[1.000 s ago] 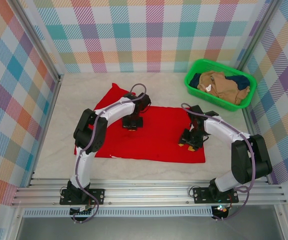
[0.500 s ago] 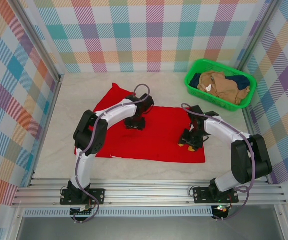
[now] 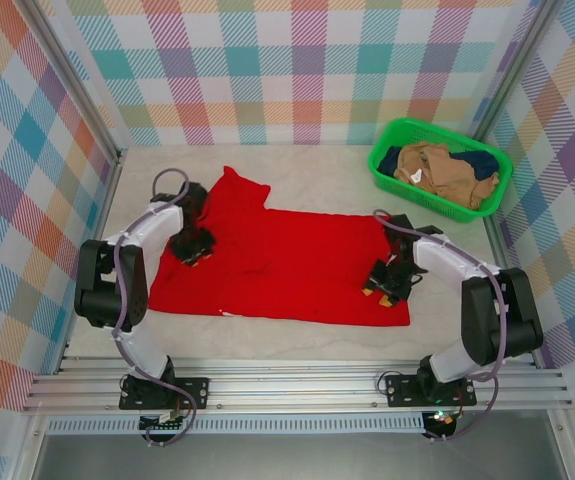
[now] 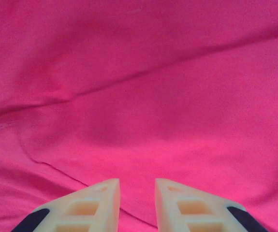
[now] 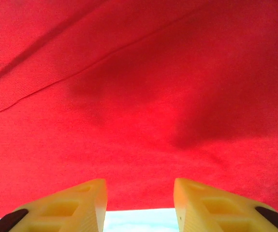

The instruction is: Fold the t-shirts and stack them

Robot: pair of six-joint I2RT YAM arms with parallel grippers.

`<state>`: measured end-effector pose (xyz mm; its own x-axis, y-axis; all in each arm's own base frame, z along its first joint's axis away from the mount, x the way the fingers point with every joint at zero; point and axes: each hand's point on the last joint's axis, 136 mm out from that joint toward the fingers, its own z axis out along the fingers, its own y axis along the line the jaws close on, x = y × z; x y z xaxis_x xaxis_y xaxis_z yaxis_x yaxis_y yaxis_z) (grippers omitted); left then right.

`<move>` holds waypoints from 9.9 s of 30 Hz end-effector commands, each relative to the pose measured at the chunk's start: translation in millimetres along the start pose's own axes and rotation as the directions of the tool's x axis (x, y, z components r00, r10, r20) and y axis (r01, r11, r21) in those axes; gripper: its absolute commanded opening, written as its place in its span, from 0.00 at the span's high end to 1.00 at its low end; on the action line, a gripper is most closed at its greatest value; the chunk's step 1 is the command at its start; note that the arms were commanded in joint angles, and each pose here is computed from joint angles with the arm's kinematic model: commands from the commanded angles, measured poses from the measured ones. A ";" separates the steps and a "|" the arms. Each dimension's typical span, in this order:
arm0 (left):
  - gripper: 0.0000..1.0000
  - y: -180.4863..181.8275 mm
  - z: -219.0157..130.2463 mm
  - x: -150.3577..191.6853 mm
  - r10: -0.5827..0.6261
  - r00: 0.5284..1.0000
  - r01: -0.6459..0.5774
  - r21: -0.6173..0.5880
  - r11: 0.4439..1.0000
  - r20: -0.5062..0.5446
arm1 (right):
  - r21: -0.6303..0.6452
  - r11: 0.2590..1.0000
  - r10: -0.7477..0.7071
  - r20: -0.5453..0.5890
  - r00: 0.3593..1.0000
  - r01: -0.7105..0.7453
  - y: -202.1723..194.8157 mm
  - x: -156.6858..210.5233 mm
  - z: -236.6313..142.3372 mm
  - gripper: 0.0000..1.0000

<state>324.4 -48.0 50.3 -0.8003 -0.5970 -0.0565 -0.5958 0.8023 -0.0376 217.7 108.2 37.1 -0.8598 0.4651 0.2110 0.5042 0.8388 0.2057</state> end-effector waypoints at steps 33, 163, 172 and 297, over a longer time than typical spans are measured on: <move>0.46 -37.3 -73.8 -90.3 -0.052 0.971 0.016 0.159 0.987 0.231 | -0.041 0.998 -0.006 0.640 0.769 0.042 60.6 -138.5 -99.0 0.50; 0.91 136.1 -74.0 65.8 -0.147 0.958 0.174 -0.093 0.980 0.246 | 0.187 0.982 -0.069 0.344 0.937 0.003 -23.5 -57.8 -49.1 0.69; 0.64 117.3 -100.7 39.9 -0.200 0.920 0.208 0.013 0.978 0.337 | 0.066 0.996 0.031 0.376 0.926 -0.060 -5.8 -60.8 -55.0 0.67; 0.80 164.5 17.5 -40.6 -0.263 0.965 0.252 -0.261 0.932 -0.007 | 0.153 0.985 -0.101 0.108 0.989 0.084 66.2 -67.1 30.3 0.75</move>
<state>278.7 96.4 29.4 -0.6042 -0.7960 -0.0375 -0.7914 0.5938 0.1453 315.4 151.8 17.9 -0.9244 0.3786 0.0451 0.3810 0.9126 0.1481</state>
